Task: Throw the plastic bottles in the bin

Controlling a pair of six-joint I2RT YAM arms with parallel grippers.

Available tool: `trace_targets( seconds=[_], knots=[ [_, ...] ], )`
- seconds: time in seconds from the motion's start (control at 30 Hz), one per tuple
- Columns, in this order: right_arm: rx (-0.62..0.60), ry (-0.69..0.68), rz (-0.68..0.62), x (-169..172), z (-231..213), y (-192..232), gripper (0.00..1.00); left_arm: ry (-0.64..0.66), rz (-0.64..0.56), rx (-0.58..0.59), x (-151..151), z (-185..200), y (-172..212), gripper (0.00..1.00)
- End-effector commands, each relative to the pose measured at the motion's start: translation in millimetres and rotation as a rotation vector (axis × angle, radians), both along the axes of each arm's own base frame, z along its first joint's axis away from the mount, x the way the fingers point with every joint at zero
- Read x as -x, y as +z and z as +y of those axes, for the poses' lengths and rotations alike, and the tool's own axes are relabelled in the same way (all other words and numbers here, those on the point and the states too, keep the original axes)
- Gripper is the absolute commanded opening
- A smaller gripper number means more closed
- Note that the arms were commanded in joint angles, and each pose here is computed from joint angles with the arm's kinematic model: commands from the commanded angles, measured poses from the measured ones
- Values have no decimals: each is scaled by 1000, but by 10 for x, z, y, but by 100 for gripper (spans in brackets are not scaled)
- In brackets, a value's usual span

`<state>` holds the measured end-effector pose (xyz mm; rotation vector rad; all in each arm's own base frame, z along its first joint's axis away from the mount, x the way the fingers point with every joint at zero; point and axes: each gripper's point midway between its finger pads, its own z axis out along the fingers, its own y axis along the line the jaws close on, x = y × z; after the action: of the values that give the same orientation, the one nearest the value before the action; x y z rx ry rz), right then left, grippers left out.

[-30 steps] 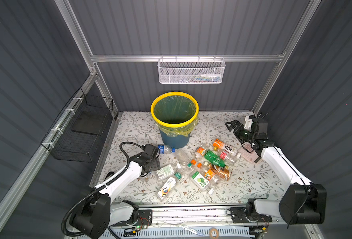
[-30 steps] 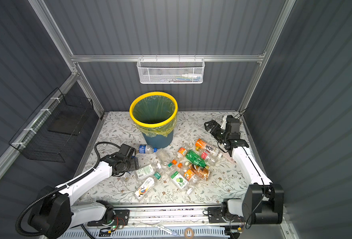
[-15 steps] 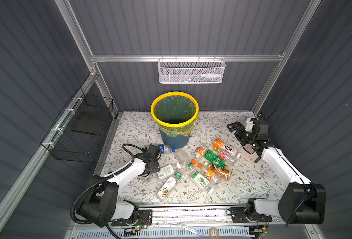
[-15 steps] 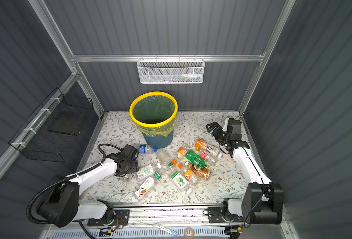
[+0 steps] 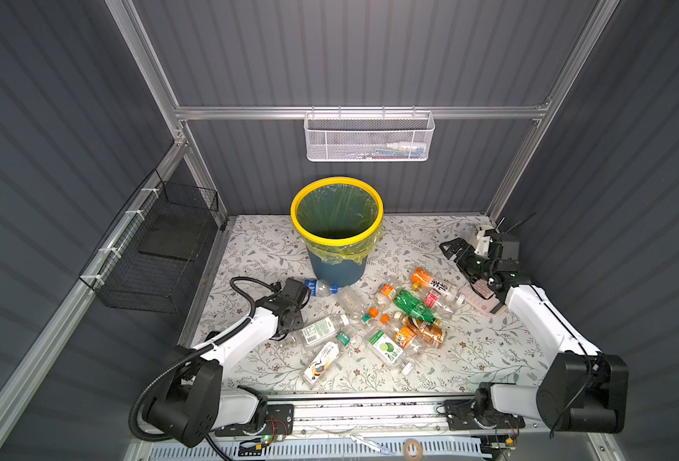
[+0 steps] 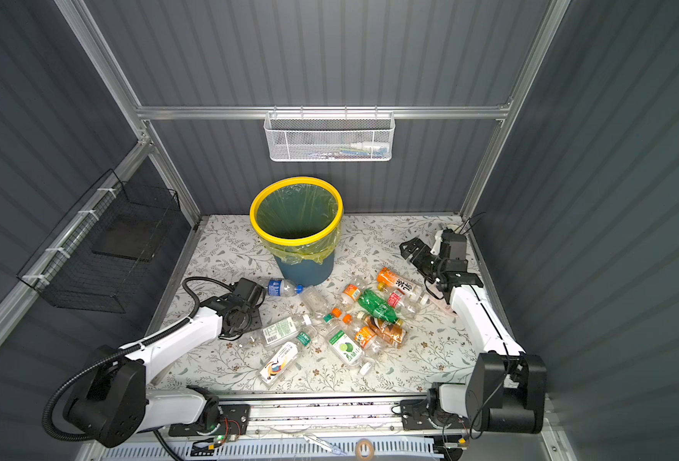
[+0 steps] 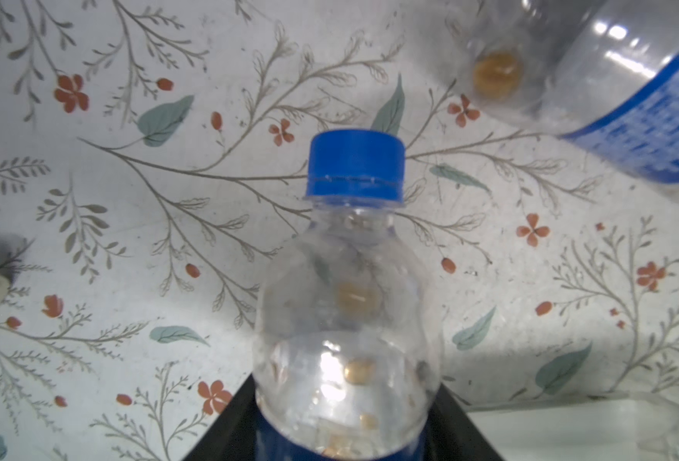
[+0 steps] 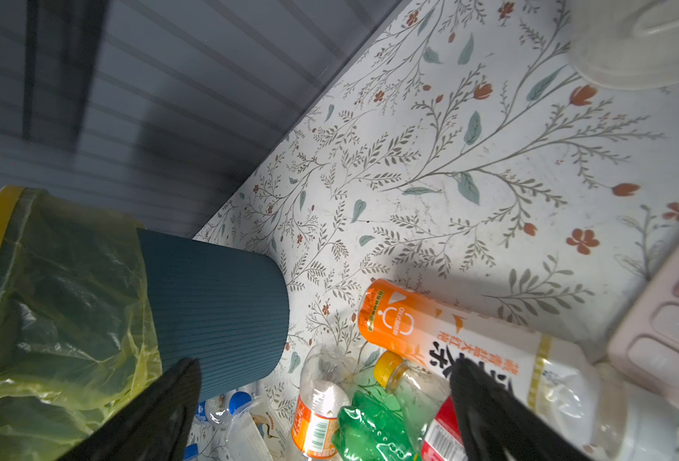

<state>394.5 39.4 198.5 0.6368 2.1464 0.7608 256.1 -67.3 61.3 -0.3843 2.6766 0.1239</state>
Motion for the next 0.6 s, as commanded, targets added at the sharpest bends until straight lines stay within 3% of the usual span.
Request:
trace_targets(
  seconds=[0.0, 0.13, 0.33, 0.47, 0.57],
  knots=[
    [15, -22, 7, 65, -100, -52, 99, 42, -61, -34, 18, 123, 182, 52],
    [27, -45, 15, 115, -197, -81, 99, 92, -208, -14, -73, 193, 644, 50],
    [43, -105, 37, 207, -357, -170, 99, 121, -605, 24, -435, 241, 1979, 50],
    [48, -108, 24, 256, -377, -144, 99, 27, -831, 61, -821, 6, 2947, 46],
    [63, -100, 6, 272, -379, -76, 99, -120, -912, 133, -1170, -400, 3533, 47]
  ],
)
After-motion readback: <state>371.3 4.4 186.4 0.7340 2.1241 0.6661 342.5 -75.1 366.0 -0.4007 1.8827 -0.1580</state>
